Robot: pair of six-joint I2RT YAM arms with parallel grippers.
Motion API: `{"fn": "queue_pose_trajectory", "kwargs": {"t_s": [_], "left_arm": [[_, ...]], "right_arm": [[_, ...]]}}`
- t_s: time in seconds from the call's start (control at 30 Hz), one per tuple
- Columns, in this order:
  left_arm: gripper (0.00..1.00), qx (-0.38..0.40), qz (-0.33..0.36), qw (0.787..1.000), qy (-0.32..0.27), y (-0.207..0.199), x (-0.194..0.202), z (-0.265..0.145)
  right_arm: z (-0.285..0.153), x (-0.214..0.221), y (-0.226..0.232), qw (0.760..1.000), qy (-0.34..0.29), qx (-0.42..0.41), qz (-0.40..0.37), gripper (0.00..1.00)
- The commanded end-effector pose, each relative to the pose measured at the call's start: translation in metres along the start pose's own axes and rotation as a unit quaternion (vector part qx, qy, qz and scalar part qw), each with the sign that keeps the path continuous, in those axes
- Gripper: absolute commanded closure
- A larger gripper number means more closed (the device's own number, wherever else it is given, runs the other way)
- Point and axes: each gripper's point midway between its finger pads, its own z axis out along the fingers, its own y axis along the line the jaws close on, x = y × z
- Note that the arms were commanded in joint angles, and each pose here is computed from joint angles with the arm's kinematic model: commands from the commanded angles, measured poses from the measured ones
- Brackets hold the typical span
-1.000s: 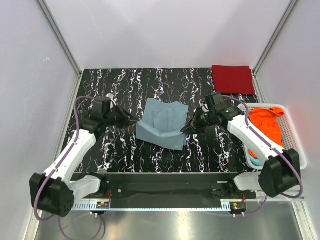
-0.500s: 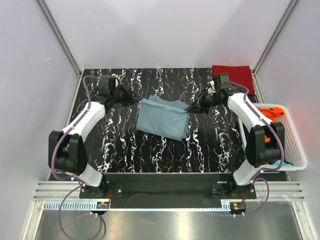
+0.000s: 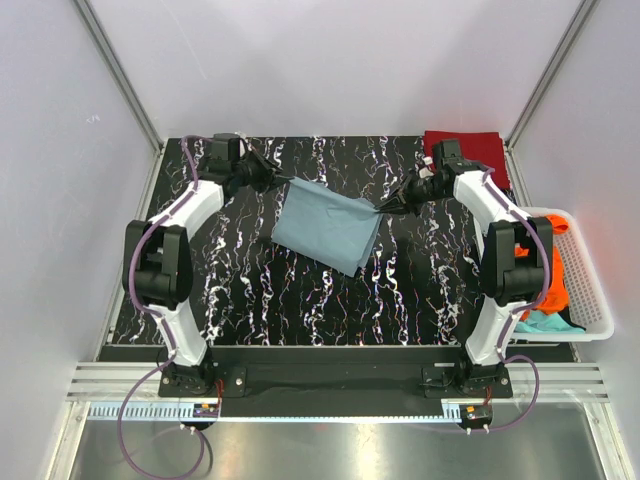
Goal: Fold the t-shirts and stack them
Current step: Fold the tshirt
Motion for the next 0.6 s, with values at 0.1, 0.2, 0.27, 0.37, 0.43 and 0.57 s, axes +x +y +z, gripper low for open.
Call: {"fn": "queue_pose_trajectory", "kwargs": {"t_s": [0.1,0.2,0.27,0.37,0.43,0.57], "left_arm": [[0.97,0.078,0.05,0.995,-0.031,-0.035,-0.043,0.025],[0.87,0.086,0.061,0.994,-0.012,-0.027,-0.055,0.061],[0.73,0.068,0.06,0.996,-0.01,-0.006,-0.066,0.085],[0.61,0.034,0.125,0.991,-0.02,0.003,-0.095,0.107],[0.49,0.067,0.14,0.988,-0.013,-0.03,-0.113,0.097],[0.4,0.026,0.145,0.989,0.008,-0.003,-0.098,0.066]], "right_arm": [[0.0,-0.036,-0.001,1.0,-0.005,-0.012,-0.002,0.85],[0.014,-0.063,-0.013,1.0,-0.011,-0.001,-0.001,0.63],[0.011,-0.091,-0.01,0.999,-0.033,-0.007,-0.027,0.57],[0.021,-0.139,-0.022,0.998,-0.05,0.015,-0.045,0.45],[-0.01,-0.153,-0.005,0.993,-0.083,0.04,-0.08,0.41],[-0.041,-0.13,0.021,0.988,-0.1,0.037,-0.115,0.35]]}}
